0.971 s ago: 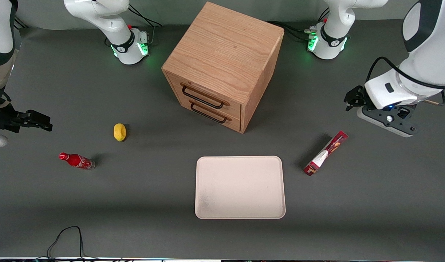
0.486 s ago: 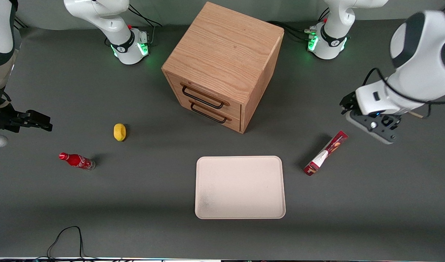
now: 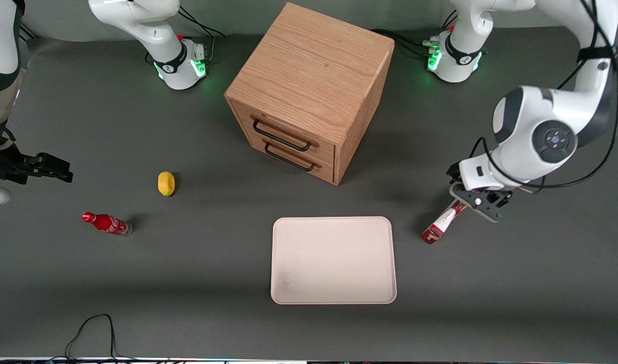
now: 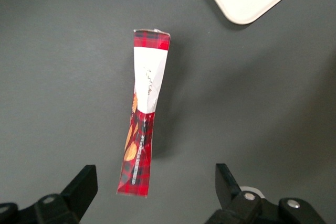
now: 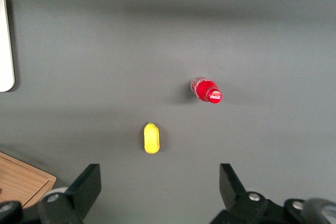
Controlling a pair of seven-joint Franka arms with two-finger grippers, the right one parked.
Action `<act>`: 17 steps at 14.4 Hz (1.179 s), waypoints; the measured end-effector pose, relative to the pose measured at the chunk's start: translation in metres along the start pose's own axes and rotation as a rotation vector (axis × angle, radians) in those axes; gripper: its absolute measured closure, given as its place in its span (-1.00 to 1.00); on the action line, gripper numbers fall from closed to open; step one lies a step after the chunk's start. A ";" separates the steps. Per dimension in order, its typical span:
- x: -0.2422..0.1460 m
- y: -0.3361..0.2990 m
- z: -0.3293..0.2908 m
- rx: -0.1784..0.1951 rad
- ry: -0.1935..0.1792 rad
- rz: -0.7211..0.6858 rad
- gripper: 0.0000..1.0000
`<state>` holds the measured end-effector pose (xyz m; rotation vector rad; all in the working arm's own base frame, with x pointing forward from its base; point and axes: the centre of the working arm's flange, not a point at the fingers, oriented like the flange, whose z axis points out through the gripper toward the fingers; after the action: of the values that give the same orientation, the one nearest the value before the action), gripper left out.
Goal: Place red cookie box on tray
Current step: 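Lower the left gripper and close it on the box's end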
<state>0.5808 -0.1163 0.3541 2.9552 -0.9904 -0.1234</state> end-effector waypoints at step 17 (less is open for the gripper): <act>0.009 -0.013 0.106 0.042 0.048 0.009 0.42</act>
<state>0.5871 -0.1107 0.2472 2.9753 -1.0125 -0.0320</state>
